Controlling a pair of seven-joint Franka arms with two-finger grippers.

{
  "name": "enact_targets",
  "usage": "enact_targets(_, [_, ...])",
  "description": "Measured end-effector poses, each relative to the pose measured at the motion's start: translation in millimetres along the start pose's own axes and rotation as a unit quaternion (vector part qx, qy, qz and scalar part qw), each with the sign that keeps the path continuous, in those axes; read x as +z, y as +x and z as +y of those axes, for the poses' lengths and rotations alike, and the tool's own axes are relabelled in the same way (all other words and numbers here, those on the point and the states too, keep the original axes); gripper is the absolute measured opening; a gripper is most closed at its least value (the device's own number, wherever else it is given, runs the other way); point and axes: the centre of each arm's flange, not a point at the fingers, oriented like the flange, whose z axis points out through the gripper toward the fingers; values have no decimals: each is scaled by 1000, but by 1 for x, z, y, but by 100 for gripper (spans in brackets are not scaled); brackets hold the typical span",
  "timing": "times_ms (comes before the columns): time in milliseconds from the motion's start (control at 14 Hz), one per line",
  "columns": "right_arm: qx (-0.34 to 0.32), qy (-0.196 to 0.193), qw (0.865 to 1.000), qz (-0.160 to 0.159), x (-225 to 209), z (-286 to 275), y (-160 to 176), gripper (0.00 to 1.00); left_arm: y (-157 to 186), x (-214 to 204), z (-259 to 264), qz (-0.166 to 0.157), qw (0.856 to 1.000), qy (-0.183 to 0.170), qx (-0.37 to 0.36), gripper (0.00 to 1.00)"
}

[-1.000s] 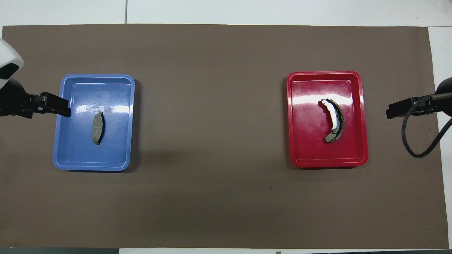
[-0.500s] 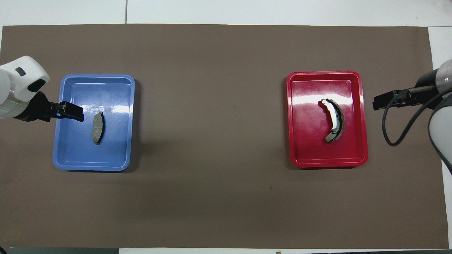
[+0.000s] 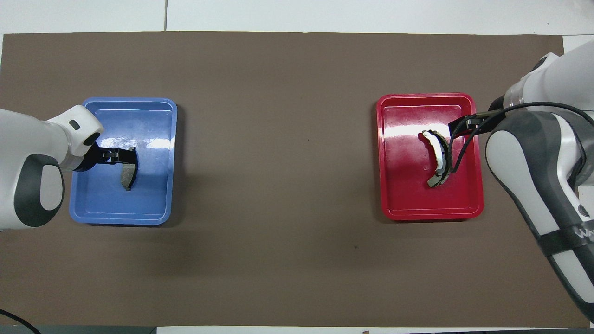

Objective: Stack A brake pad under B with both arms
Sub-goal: 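Lower both grippers onto the brake pads in the two trays, then close both grippers on the brake pads and lift them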

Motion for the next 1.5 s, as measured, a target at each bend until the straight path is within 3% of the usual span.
enact_targets(357, [10,7,1000,11,54,3,-4,97,-17,50,-12,22,1000,7,10,100])
enact_targets(714, [8,1,1000,-9,121,4,-3,89,-18,76,-12,13,1000,8,11,100])
enact_targets(1000, [5,-1,1000,-20,143,2,-1,85,-18,83,-10,7,1000,8,13,95])
enact_targets(1143, [3,-1,1000,-22,145,1,-1,80,-17,79,-7,11,1000,7,16,74])
enact_targets(1214, [1,-1,1000,-23,147,1,-1,78,-17,78,-7,12,1000,8,16,57])
enact_targets(1286, [-1,-1,1000,-23,148,2,-1,78,-16,76,-8,13,1000,8,15,46])
enact_targets(1500, [-5,-1,1000,-27,151,5,-3,74,-17,73,-8,13,1000,8,15,41])
